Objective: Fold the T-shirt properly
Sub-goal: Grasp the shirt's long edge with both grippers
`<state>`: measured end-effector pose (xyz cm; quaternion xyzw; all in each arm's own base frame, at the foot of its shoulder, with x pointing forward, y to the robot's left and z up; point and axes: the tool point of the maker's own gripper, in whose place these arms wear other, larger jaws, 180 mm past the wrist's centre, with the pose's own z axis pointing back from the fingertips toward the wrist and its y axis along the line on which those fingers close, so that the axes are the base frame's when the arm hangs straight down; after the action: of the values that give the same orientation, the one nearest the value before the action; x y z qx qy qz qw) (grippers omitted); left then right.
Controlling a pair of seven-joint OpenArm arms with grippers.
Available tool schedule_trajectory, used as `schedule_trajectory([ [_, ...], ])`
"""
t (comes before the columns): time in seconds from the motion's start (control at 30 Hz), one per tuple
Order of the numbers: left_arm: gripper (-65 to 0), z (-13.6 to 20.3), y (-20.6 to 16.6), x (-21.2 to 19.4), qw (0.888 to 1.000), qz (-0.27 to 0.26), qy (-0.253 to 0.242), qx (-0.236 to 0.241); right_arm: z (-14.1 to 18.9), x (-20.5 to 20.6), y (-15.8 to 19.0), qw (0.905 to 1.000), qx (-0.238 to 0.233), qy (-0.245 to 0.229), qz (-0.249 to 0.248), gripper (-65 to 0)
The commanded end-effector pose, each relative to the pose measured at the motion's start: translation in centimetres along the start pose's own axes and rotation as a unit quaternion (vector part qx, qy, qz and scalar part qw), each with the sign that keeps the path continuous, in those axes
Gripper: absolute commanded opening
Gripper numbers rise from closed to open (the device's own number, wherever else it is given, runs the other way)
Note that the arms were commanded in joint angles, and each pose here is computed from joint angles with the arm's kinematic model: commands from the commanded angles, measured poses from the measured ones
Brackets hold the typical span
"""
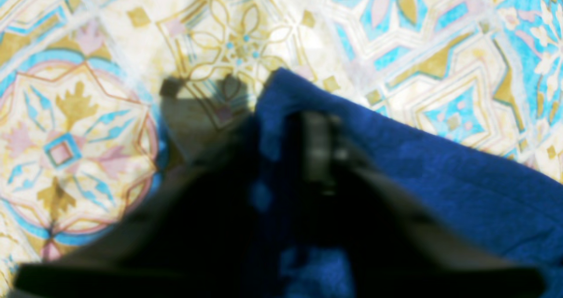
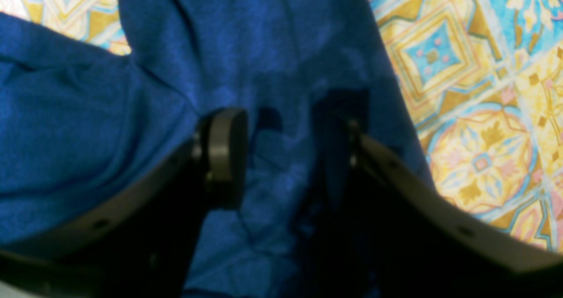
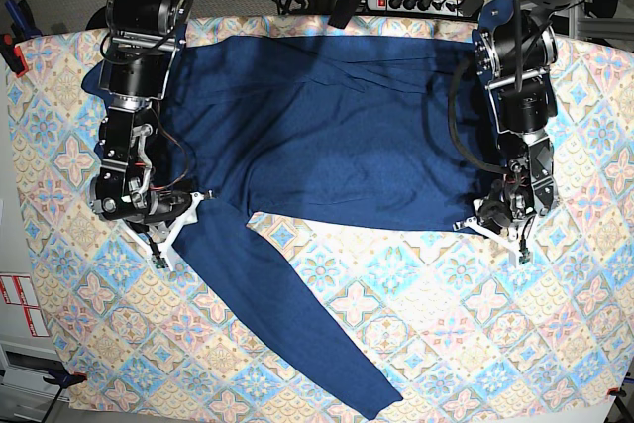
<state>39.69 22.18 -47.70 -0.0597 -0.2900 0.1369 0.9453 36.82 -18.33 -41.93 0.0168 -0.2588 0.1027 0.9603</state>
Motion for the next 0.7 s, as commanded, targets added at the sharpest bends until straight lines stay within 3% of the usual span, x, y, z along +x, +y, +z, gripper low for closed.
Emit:
schedule_trajectory([
  [0.0, -59.4, 0.0, -1.3, 0.3, 1.0, -0.001, 0.007, -0.019, 0.7, 2.2, -0.5, 0.9996, -0.004, -0.029, 0.002, -37.8],
  [0.3, -65.0, 2.7, -0.9, 3.6, 0.998, -0.027, -0.064, -0.011, 1.1, 4.0, -0.7, 0.9989, -0.007, -0.045, 0.003, -37.6],
  [0.67, -65.0, 5.7, 0.0, 4.0, 0.992, -0.053, -0.114, 0.003, -1.0, 6.3, -2.6, 0.9986, -0.009, -0.003, 0.052, -37.5],
])
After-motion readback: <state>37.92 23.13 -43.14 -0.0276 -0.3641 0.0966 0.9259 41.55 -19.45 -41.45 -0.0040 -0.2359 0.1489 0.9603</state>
